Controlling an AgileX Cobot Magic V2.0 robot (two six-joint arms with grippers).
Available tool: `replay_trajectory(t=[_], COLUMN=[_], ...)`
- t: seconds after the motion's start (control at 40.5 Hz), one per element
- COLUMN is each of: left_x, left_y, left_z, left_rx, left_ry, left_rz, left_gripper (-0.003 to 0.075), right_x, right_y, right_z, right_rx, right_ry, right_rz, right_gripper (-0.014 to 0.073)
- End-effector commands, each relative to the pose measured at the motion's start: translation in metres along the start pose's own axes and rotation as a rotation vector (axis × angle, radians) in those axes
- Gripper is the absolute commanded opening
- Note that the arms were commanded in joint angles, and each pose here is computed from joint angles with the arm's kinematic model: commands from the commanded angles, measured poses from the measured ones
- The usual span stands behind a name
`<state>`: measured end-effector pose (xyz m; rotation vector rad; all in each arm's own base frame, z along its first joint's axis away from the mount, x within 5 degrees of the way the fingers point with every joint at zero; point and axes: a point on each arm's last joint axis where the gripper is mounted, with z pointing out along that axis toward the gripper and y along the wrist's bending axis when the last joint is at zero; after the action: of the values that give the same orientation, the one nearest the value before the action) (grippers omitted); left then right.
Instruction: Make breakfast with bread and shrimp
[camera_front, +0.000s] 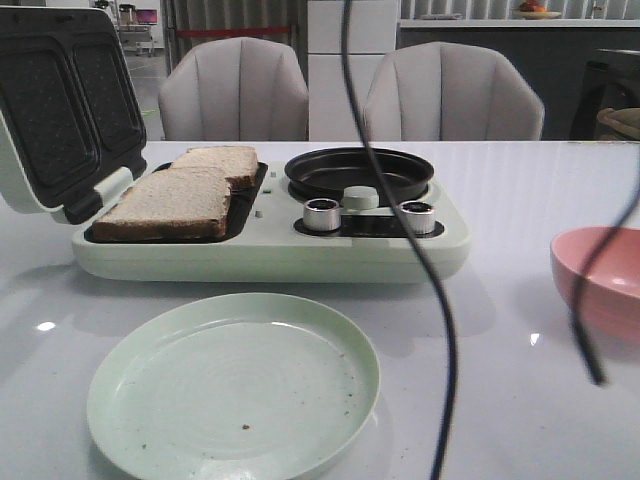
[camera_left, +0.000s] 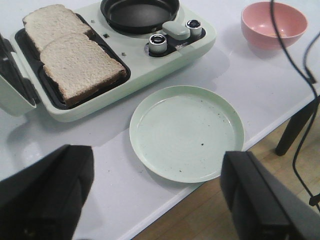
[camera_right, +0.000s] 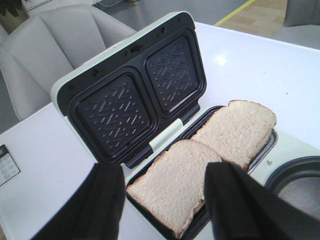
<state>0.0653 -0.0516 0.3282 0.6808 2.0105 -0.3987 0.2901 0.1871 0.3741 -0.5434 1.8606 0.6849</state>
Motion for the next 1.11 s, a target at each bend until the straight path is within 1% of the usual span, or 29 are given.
replay_trajectory(t=[0.0, 0.099, 0.197, 0.247, 0.272, 0.346, 0.444, 0.642, 0.815, 0.938, 1.086], left_x=[-0.013, -0.013, -0.013, -0.013, -0.013, -0.013, -0.013, -0.013, -0.013, -0.013, -0.013], left_y=[-0.001, -0.001, -0.001, -0.001, -0.001, -0.001, -0.001, -0.001, -0.001, -0.001, -0.001], left_z=[-0.005, -0.005, -0.005, -0.005, -0.005, -0.005, -0.005, -0.005, -0.005, -0.005, -0.005], left_rx=[0.016, 0.016, 0.016, 0.016, 0.016, 0.016, 0.016, 0.016, 0.016, 0.016, 0.016], left_ry=[-0.09, -0.09, -0.09, -0.09, -0.09, -0.09, -0.09, -0.09, -0.09, -0.09, -0.09], left_rz=[0.002, 0.002, 0.002, 0.002, 0.002, 0.002, 0.002, 0.002, 0.002, 0.002, 0.002], left_gripper=[0.0571, 0.0571, 0.0571, 0.0571, 0.0571, 0.0571, 0.0571, 0.0571, 0.0571, 0.0571, 0.0571], right_x=[-0.017, -0.002, 0.013, 0.018, 0.019, 0.027, 0.038, 0.068, 0.095, 0.113, 0.125], right_y=[0.015, 0.019, 0.016, 0.014, 0.014, 0.011, 0.011, 0.017, 0.022, 0.022, 0.021], right_z=[-0.046, -0.072, -0.095, -0.107, -0.113, -0.132, -0.155, -0.196, -0.224, -0.235, -0.237], right_rx=[-0.003, 0.02, 0.104, 0.163, 0.186, 0.264, 0.319, 0.329, 0.327, 0.329, 0.332], right_ry=[-0.057, 0.033, 0.129, 0.166, 0.171, 0.212, 0.217, 0.165, 0.137, 0.148, 0.17], right_rz=[-0.027, -0.042, -0.023, -0.017, 0.001, 0.0, 0.009, 0.002, -0.001, 0.002, 0.005], right_gripper=[0.0471, 0.0471, 0.0471, 0.0471, 0.0471, 0.0471, 0.0471, 0.0471, 0.0471, 0.0471, 0.0471])
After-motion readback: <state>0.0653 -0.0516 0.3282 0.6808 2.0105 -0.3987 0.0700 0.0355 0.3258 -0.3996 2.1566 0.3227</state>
